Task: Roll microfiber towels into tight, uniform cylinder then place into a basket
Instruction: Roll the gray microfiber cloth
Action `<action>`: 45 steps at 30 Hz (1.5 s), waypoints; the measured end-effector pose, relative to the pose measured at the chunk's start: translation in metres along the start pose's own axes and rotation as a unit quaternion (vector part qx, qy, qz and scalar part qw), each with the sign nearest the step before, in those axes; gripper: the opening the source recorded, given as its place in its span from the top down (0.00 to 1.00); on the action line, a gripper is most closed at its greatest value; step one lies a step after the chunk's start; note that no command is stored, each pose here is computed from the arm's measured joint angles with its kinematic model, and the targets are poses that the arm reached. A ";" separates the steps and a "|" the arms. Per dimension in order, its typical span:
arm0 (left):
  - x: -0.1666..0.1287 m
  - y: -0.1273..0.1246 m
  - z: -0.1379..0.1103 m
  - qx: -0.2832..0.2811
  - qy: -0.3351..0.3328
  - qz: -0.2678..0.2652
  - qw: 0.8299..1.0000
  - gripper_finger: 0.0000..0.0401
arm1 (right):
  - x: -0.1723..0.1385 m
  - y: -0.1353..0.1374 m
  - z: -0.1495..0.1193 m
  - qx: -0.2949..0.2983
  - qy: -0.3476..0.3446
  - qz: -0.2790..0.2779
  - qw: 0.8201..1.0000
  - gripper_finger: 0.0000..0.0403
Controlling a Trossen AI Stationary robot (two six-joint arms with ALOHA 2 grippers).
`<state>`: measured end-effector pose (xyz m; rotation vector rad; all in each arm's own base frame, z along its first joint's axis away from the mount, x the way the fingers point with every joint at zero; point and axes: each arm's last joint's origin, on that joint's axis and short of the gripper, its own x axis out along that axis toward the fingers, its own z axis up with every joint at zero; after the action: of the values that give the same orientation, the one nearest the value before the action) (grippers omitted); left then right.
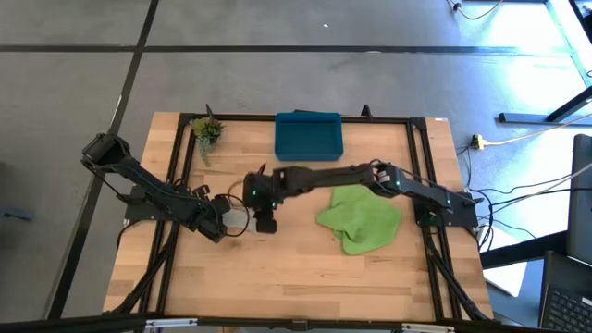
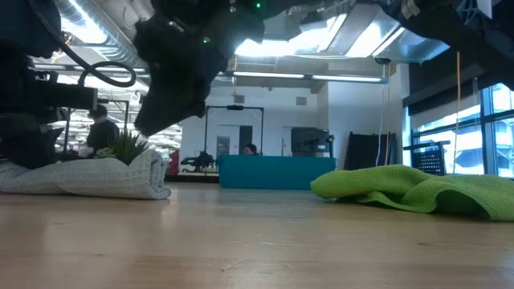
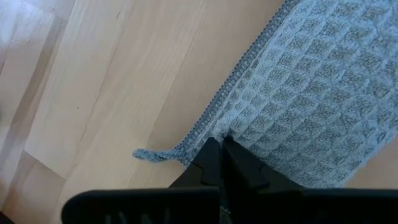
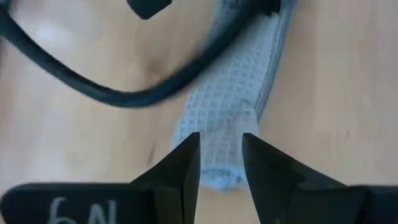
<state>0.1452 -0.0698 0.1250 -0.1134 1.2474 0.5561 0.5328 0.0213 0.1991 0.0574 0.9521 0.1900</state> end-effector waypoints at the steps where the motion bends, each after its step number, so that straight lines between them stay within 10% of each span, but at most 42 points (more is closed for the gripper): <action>1: 0.000 0.000 0.000 0.000 0.000 -0.001 1.000 1.00 | 0.004 0.006 -0.001 -0.019 0.001 -0.014 1.000 0.70; 16: 0.000 0.000 0.000 -0.001 -0.001 -0.002 1.000 1.00 | 0.066 0.010 -0.047 -0.060 -0.072 -0.081 0.992 0.70; 45: 0.000 0.002 0.000 -0.019 -0.012 0.018 1.000 0.86 | 0.074 0.008 -0.059 -0.027 -0.083 -0.078 0.993 0.70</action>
<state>0.1441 -0.0682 0.1252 -0.1164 1.2180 0.6099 0.5253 0.0414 0.1065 -0.0507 0.7822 0.0647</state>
